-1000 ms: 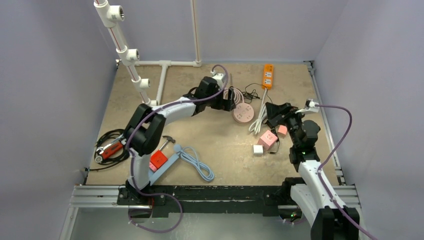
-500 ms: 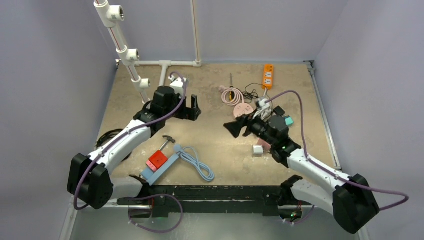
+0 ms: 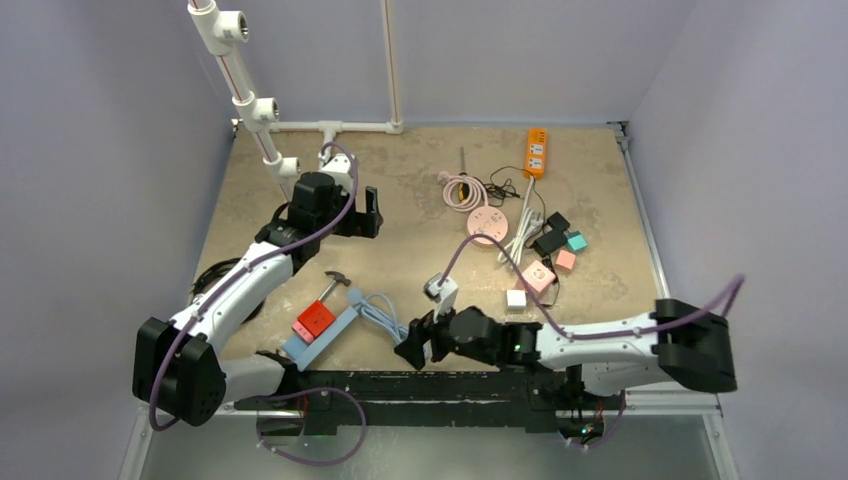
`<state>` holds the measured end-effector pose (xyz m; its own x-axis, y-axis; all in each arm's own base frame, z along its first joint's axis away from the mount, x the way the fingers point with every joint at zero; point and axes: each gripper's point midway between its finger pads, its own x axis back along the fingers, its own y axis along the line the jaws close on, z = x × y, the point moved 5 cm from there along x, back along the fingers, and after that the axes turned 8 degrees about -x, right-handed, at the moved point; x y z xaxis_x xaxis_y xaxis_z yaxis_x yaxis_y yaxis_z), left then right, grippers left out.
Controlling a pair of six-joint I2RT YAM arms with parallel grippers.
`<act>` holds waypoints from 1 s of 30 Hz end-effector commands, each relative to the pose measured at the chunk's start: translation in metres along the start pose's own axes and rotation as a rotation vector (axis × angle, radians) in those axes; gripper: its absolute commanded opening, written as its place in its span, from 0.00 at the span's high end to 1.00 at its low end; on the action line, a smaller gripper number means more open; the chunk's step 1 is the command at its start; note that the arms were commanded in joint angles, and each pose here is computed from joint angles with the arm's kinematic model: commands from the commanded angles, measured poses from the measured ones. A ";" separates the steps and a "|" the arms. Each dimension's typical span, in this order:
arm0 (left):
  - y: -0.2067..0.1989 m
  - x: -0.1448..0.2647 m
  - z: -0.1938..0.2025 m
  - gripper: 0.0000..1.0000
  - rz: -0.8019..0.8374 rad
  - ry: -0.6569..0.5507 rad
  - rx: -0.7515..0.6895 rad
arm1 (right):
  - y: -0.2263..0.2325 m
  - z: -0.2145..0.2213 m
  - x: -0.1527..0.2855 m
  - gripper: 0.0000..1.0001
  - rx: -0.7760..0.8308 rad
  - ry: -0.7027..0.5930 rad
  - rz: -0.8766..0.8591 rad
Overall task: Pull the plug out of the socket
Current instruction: Move the socket to the center of the board.
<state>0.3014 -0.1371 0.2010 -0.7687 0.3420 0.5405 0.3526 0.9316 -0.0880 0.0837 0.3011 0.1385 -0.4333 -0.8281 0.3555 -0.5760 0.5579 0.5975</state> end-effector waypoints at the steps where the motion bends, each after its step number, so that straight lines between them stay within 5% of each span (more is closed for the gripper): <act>1: 0.007 0.009 -0.011 0.01 -0.057 -0.063 0.003 | 0.008 0.015 -0.026 0.27 -0.006 -0.042 0.194; 10: 0.008 0.007 -0.009 0.01 -0.064 -0.052 0.001 | 0.012 0.064 -0.058 0.33 0.053 0.036 0.381; 30: 0.006 0.009 -0.009 0.01 -0.049 -0.055 0.002 | 0.015 0.055 -0.049 0.39 0.094 0.044 0.451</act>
<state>0.3028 -0.1301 0.2056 -0.7968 0.2934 0.5282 0.3104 0.9488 -0.0587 0.0555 0.3522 0.0874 -0.5922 -0.5318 0.6053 -0.4223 0.8447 0.3290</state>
